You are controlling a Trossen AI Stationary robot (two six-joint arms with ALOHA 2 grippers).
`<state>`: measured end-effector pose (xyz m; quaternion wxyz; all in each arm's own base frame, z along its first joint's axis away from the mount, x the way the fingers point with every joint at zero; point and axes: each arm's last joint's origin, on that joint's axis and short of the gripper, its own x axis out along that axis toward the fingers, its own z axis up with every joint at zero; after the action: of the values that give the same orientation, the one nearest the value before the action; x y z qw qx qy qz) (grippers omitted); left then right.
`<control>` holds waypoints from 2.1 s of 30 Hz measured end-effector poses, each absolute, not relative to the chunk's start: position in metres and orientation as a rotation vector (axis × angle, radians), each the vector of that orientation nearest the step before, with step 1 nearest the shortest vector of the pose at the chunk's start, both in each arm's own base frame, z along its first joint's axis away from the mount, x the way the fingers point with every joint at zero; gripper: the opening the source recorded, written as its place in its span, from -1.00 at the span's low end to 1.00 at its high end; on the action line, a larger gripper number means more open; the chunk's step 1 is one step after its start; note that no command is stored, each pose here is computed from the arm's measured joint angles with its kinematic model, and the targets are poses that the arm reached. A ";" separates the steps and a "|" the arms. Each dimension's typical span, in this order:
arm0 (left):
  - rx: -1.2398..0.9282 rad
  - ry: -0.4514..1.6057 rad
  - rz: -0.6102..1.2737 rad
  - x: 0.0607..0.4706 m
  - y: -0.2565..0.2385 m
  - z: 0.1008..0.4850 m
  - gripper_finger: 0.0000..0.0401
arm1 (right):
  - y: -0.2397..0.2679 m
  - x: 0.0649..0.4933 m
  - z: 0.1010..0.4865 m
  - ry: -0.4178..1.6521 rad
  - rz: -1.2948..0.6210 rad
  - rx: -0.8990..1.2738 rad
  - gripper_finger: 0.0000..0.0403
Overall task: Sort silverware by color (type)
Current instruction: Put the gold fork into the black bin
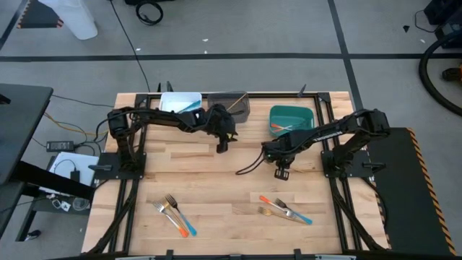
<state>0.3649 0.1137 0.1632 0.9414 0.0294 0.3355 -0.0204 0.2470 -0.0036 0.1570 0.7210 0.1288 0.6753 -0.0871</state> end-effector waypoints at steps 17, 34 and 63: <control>0.117 0.707 -0.129 0.365 0.088 0.171 -0.35 | -0.048 0.256 0.199 1.180 -0.345 0.161 -0.90; 0.750 0.594 0.027 0.387 0.032 0.188 -0.35 | -0.087 0.271 0.193 0.988 -0.132 0.579 -0.90; 1.277 0.664 0.029 0.388 0.031 0.193 -0.52 | -0.091 0.281 0.204 0.838 -0.001 0.860 -0.90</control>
<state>0.3879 0.0310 0.1925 0.7520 0.5847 0.3041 0.0134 0.2808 -0.0913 0.2041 0.8251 0.4045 0.3944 -0.0004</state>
